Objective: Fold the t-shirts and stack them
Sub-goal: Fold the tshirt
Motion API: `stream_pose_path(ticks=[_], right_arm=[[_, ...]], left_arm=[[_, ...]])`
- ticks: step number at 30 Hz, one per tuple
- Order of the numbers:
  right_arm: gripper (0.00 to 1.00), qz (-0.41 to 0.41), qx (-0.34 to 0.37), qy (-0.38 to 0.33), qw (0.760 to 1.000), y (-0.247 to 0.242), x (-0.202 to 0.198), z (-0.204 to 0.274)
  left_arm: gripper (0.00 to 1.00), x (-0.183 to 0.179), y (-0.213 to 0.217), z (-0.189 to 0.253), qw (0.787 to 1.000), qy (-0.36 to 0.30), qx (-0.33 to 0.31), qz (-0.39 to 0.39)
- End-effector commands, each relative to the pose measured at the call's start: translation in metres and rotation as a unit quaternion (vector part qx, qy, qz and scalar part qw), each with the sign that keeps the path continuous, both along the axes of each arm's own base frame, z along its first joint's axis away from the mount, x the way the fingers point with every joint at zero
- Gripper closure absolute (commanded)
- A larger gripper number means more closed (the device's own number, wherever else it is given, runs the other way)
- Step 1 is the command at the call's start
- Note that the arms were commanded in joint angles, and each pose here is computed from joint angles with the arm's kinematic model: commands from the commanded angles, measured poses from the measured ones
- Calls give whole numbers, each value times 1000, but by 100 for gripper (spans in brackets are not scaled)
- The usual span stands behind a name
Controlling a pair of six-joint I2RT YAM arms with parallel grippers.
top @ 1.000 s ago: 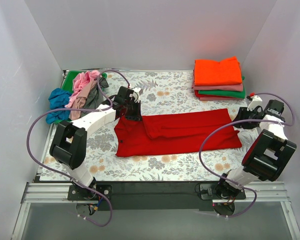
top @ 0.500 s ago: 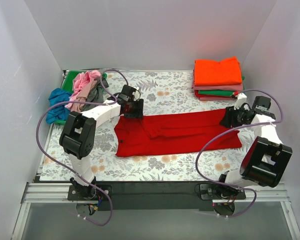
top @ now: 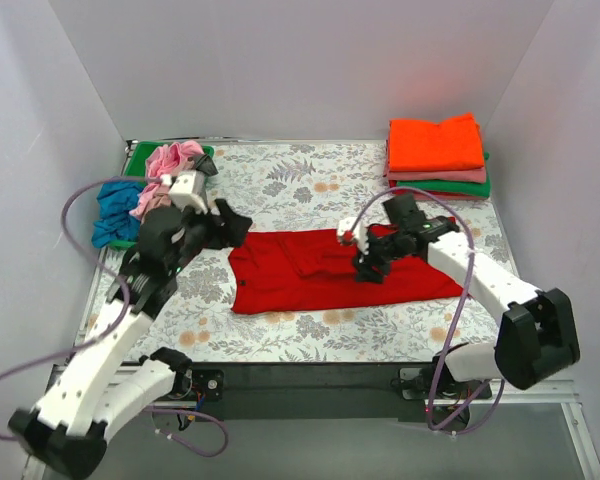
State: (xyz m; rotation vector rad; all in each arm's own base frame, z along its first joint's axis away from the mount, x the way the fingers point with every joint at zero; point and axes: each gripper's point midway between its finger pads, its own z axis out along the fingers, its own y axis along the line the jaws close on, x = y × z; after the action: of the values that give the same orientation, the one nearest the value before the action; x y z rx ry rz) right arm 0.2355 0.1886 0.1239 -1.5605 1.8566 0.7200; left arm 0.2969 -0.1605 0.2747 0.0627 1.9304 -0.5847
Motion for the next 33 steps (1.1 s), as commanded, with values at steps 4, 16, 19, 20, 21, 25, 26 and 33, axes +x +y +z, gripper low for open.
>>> stream_pose_path(ticks=[4, 16, 19, 20, 21, 25, 26, 33], right_arm=[[43, 52, -105, -85, 989, 74, 22, -2], [44, 82, -180, -113, 974, 143, 32, -36], [45, 78, -189, -111, 973, 144, 36, -42], [46, 79, -190, -109, 972, 145, 35, -44], [46, 81, -191, -103, 973, 145, 34, -48], [49, 88, -198, -95, 972, 148, 29, -55], [49, 87, -194, -92, 973, 149, 28, -52], [44, 92, -116, -65, 987, 123, 22, 8]], left_arm=[[28, -68, 15, -28, 997, 34, -62, -12], [28, -86, 23, -32, 995, 31, -91, 2], [29, -89, 22, -29, 995, 30, -98, -1], [29, -89, 21, -29, 994, 34, -101, -2], [29, -91, 21, -29, 994, 35, -105, -3], [29, -94, 21, -29, 992, 42, -122, 2], [29, -93, 24, -34, 988, 63, -140, 27], [30, -104, 23, -101, 927, 266, -219, 148]])
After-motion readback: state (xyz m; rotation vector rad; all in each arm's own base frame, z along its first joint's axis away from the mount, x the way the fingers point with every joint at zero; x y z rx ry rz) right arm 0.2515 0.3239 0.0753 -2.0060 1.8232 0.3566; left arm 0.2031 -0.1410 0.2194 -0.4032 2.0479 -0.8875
